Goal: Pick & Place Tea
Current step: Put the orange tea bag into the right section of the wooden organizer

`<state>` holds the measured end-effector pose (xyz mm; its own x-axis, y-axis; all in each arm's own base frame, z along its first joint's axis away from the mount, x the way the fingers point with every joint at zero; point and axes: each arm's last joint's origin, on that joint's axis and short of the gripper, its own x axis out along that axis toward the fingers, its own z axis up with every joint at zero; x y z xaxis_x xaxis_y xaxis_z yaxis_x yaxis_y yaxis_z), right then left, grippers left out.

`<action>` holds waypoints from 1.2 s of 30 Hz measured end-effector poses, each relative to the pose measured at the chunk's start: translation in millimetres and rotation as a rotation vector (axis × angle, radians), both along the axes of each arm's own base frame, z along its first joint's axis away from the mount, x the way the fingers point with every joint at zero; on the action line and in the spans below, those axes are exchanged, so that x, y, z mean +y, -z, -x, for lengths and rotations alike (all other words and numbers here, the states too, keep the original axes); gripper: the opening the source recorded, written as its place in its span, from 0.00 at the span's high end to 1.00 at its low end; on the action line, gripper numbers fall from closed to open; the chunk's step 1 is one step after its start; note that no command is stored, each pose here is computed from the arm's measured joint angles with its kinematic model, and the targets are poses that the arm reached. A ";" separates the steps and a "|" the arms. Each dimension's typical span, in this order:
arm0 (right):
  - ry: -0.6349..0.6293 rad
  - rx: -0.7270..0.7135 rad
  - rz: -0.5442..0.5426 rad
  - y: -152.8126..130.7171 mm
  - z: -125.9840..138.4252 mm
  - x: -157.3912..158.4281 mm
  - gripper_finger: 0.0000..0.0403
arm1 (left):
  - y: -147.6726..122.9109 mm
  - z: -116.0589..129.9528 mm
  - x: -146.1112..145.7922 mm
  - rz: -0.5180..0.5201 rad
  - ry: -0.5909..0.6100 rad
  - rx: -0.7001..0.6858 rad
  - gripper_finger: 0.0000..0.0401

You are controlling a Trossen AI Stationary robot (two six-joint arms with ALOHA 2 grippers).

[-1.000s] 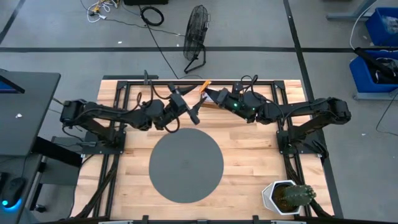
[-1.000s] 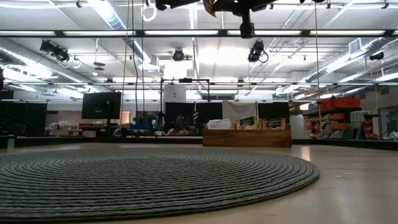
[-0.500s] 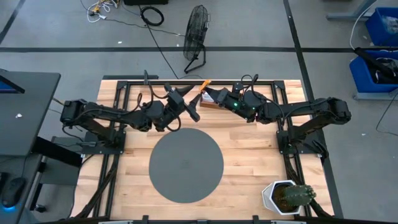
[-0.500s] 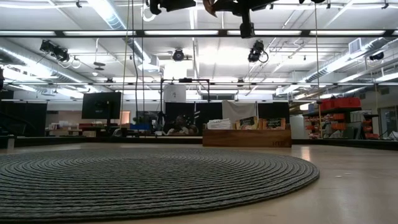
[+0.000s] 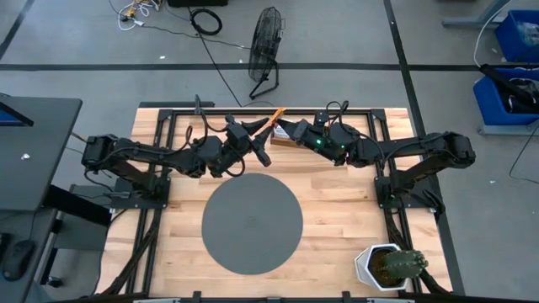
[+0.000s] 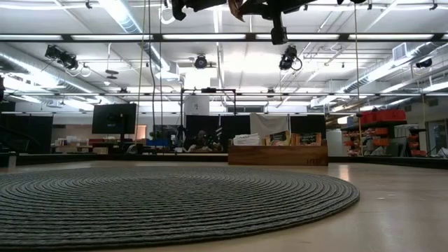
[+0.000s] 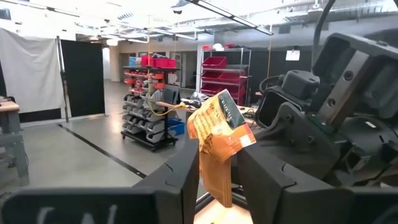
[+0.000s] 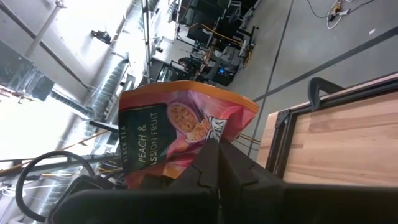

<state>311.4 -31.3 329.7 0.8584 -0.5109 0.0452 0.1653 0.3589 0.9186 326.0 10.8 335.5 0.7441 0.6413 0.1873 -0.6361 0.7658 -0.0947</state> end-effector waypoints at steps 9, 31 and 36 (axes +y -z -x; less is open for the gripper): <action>0.000 0.005 0.000 0.4 0.0 0.0 1.00 | 0.0 0.0 0.0 0.000 0.001 0.000 0.84; -0.155 0.093 0.144 -3.6 4.8 4.5 0.79 | 1.9 1.5 -5.7 -0.010 0.039 0.069 1.00; -0.199 0.150 0.300 -18.8 22.3 7.4 0.68 | -1.1 12.9 -10.9 -0.009 0.062 0.166 1.00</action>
